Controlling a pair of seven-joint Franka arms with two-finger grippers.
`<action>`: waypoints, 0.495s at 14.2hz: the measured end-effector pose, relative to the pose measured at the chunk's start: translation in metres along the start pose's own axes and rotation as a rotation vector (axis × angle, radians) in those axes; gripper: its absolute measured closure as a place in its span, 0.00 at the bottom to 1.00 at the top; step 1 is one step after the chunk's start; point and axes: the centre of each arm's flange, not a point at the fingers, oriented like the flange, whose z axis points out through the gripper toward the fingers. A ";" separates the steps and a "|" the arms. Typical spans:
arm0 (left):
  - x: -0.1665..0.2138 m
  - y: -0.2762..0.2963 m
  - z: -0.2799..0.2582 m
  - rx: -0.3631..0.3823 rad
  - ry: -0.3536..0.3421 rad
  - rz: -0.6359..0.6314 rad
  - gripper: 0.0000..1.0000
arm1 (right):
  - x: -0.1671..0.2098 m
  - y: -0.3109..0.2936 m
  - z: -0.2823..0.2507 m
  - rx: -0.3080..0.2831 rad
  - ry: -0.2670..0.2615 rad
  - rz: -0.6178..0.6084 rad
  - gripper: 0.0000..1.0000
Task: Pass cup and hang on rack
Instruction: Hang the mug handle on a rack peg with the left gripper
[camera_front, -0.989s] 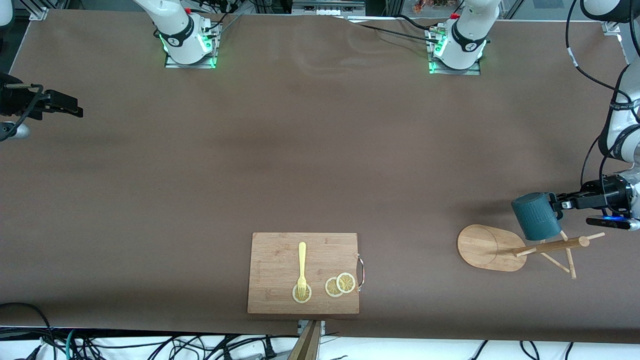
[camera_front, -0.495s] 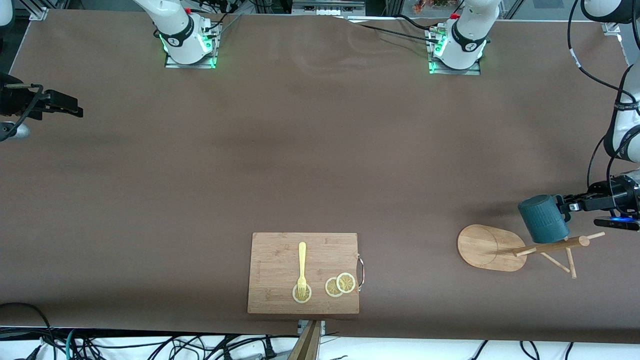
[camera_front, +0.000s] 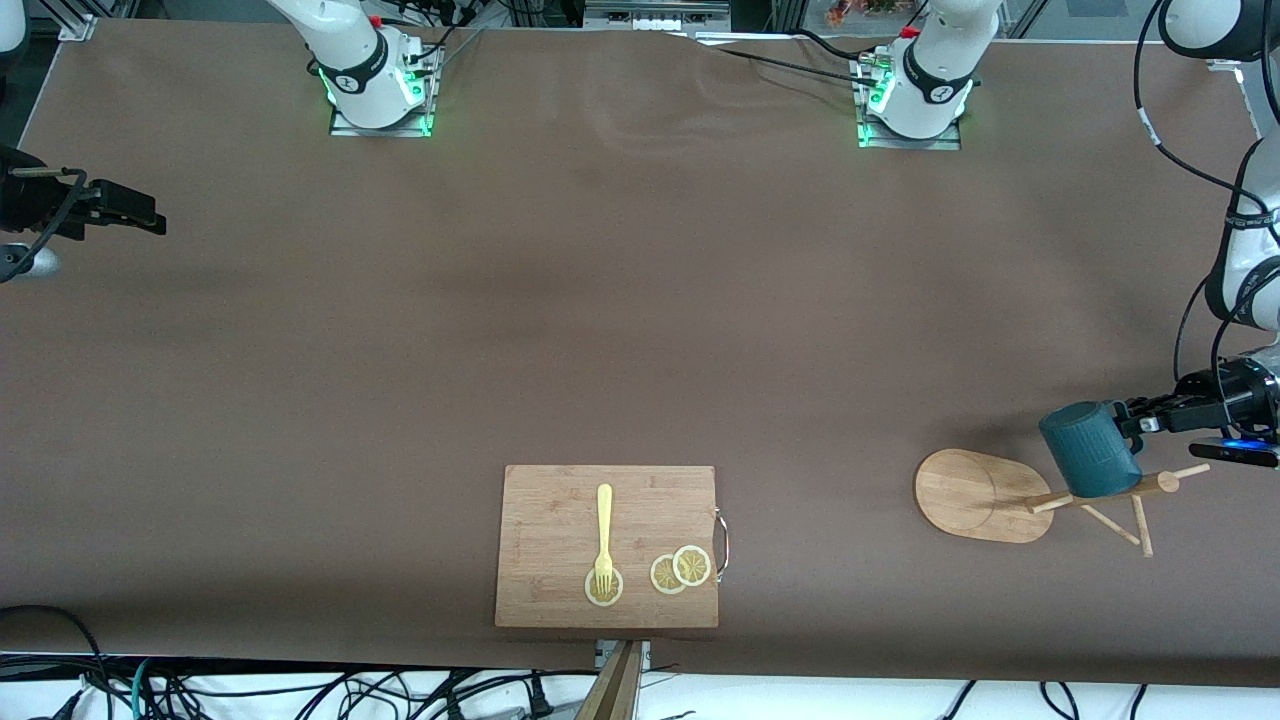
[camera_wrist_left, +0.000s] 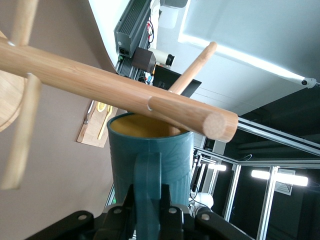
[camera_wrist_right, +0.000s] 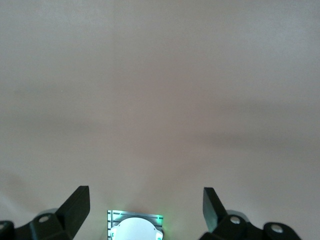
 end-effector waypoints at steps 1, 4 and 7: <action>0.000 -0.001 0.000 0.000 0.000 -0.001 0.79 | 0.000 0.000 0.000 0.000 0.000 0.000 0.00; 0.001 -0.002 0.000 -0.001 0.000 -0.002 0.79 | 0.000 0.000 0.000 0.000 0.000 0.000 0.00; 0.002 -0.004 0.000 -0.002 0.000 -0.005 0.79 | 0.000 0.000 0.000 0.000 0.000 0.000 0.00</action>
